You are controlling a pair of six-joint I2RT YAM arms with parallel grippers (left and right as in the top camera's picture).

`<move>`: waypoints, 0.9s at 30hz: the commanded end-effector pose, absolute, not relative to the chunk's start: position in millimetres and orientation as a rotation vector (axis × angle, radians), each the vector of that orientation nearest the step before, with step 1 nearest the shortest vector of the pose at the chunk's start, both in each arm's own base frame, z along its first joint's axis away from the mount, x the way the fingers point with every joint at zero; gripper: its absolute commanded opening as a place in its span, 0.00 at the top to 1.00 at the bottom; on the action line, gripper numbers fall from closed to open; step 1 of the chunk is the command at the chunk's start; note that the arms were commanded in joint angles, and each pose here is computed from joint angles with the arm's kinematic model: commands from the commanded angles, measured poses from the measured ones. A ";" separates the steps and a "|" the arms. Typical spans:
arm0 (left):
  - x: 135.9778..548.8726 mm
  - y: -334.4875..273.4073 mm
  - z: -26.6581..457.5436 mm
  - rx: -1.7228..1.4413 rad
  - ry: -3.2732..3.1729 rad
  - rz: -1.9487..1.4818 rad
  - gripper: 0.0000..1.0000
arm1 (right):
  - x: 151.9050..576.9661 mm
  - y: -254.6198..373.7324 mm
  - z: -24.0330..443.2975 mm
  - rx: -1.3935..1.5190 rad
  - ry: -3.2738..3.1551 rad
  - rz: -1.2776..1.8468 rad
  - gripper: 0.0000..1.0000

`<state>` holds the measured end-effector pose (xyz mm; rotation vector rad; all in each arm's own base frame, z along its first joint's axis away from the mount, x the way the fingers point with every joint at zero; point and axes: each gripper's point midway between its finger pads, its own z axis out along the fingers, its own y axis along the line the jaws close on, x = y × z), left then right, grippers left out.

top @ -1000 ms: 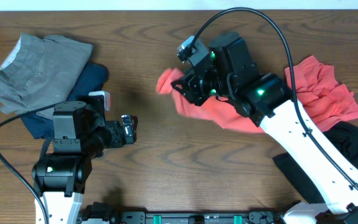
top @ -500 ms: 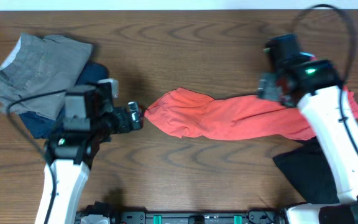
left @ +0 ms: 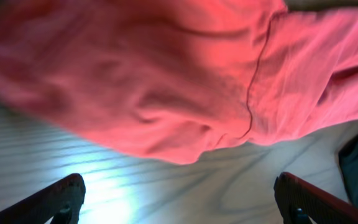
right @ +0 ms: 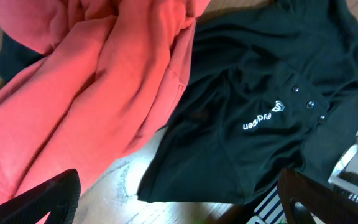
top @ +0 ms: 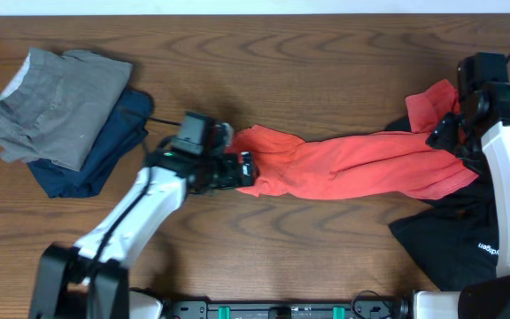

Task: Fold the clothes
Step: 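Grasp the coral shirt's end with the left gripper and pull it left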

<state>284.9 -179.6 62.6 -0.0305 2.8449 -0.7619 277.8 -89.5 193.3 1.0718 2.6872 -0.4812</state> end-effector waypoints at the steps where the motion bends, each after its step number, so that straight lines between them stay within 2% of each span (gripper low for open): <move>1: 288.1 -200.6 53.5 -0.122 2.872 -0.808 0.02 | 274.5 -90.3 197.5 1.068 2.683 -0.455 0.01; 7: 293.9 -228.6 31.2 -0.409 2.891 -0.872 0.02 | 274.8 -88.6 196.6 1.043 2.701 -0.443 0.01; 11: 297.1 -251.2 23.1 -0.384 2.868 -0.920 0.03 | 274.7 -88.6 196.6 1.041 2.702 -0.444 0.01; 12: 298.1 -255.7 22.3 -0.366 2.858 -0.927 0.16 | 274.8 -88.6 196.8 1.041 2.702 -0.444 0.01; 14: 300.8 -260.7 23.0 -0.344 2.839 -0.938 0.59 | 274.9 -88.2 196.5 1.041 2.703 -0.441 0.01; 16: 306.6 -261.5 25.8 -0.324 2.808 -0.939 0.94 | 275.2 -86.3 195.9 1.026 2.716 -0.426 0.01; 20: 328.4 -251.7 47.1 -0.259 2.713 -0.955 0.94 | 277.6 -80.0 194.0 0.927 2.771 -0.380 0.01; 22: 348.8 -239.0 73.5 -0.267 2.622 -0.968 0.94 | 281.0 -72.5 191.4 0.831 2.818 -0.319 0.01; 25: 384.1 -211.4 131.6 -0.320 2.443 -0.997 0.94 | 287.3 -56.7 187.2 0.664 2.886 -0.192 0.01; 27: 409.2 -182.2 188.4 -0.355 2.279 -1.004 0.94 | 290.7 -48.0 183.7 0.562 2.918 -0.122 0.01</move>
